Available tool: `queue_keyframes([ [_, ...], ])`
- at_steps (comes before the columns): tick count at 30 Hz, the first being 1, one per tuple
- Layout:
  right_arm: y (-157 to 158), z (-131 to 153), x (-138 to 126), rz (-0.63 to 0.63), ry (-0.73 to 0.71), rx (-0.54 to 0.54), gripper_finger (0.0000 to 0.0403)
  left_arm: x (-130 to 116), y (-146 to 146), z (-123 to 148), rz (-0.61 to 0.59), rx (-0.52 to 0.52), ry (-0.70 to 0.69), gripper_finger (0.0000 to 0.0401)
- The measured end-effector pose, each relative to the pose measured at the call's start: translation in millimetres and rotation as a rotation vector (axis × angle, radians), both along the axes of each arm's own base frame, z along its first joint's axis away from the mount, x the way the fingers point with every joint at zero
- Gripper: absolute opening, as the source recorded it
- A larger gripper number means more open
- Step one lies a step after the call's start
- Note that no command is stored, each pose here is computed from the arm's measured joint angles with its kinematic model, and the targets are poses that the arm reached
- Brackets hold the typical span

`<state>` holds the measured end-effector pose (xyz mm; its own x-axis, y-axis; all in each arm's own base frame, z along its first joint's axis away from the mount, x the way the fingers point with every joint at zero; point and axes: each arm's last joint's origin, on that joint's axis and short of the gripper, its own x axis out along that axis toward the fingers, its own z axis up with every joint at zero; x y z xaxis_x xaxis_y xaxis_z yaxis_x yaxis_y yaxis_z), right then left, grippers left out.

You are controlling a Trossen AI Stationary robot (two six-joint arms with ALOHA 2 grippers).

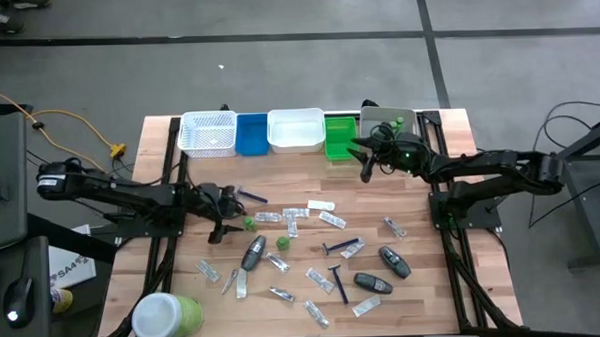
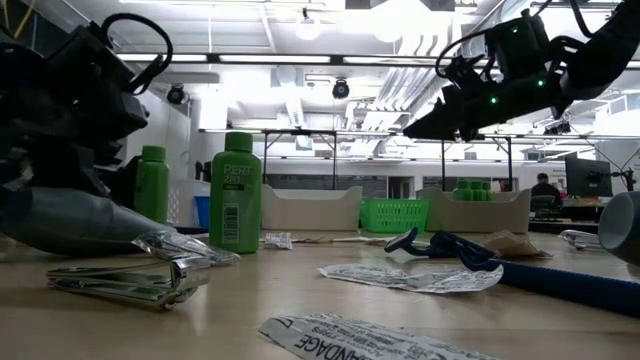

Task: Pick & Place Travel size toiletries
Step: Put the shampoo into the gray bin

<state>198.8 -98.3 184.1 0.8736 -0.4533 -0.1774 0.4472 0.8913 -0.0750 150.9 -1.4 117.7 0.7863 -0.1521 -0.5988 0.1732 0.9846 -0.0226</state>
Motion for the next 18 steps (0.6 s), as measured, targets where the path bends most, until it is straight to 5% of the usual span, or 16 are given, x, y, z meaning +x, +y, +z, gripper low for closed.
queue_keyframes([
  [18,1.3,0.2,0.7,0.003,-0.002,-0.002,0.0142,16.0,-1.6,-11.1,-0.032,0.019,-0.032,0.0241],
])
